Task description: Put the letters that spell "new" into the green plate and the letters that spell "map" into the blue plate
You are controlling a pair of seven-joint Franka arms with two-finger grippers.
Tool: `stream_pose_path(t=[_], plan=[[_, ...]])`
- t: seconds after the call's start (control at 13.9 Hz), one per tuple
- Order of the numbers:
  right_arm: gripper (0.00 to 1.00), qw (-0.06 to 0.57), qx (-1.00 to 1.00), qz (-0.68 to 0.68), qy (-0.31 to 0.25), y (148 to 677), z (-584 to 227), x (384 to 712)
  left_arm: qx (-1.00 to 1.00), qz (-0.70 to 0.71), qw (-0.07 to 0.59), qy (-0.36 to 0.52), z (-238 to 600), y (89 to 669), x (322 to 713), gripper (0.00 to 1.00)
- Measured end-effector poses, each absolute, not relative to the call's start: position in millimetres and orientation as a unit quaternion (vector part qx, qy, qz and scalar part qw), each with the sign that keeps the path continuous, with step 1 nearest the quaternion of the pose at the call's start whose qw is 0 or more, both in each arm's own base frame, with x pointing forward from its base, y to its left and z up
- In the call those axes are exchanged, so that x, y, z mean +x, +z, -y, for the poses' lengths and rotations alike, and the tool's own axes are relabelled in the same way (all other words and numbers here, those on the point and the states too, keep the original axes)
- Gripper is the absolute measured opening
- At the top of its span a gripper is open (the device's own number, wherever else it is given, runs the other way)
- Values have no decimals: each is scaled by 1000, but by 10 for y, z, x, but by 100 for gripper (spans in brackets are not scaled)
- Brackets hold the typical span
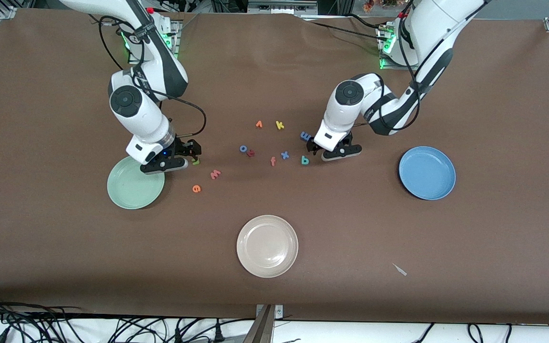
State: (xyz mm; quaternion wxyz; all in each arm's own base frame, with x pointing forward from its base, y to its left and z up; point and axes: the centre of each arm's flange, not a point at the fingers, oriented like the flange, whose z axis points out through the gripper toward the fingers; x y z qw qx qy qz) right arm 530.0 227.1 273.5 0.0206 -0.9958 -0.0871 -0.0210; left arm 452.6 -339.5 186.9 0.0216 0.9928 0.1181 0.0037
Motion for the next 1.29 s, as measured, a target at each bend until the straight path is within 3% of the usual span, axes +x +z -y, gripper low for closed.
stream_pose_path(t=[0.14,0.36,0.65,0.79,0.86,1.01,1.08,1.22,1.29], plan=[[100,22,-995,98,-27,2596,-2388,5273,994,-108,18,3,3396,1787,4526,93],[100,22,-993,109,-42,2348,-2453,5272,995,-98,12,5,3370,1727,4534,81],[96,22,-992,117,-51,2034,-2425,5197,996,-84,3,5,3343,1710,4532,71],[95,21,-992,117,-48,1999,-2414,5174,997,-81,1,4,3319,1702,4546,59],[95,20,-992,117,-46,1984,-2406,5159,997,-81,0,4,3304,1698,4556,59],[93,18,-992,117,-41,1932,-2382,5108,997,-79,1,6,3303,1708,4571,45],[93,18,-992,117,-39,1905,-2370,5081,997,-79,1,6,3304,1708,4571,44],[89,17,-992,117,-36,1868,-2352,5043,997,-78,2,7,3315,1721,4576,28],[83,16,-992,117,-35,1855,-2345,5029,997,-78,2,7,3315,1721,4576,28]])
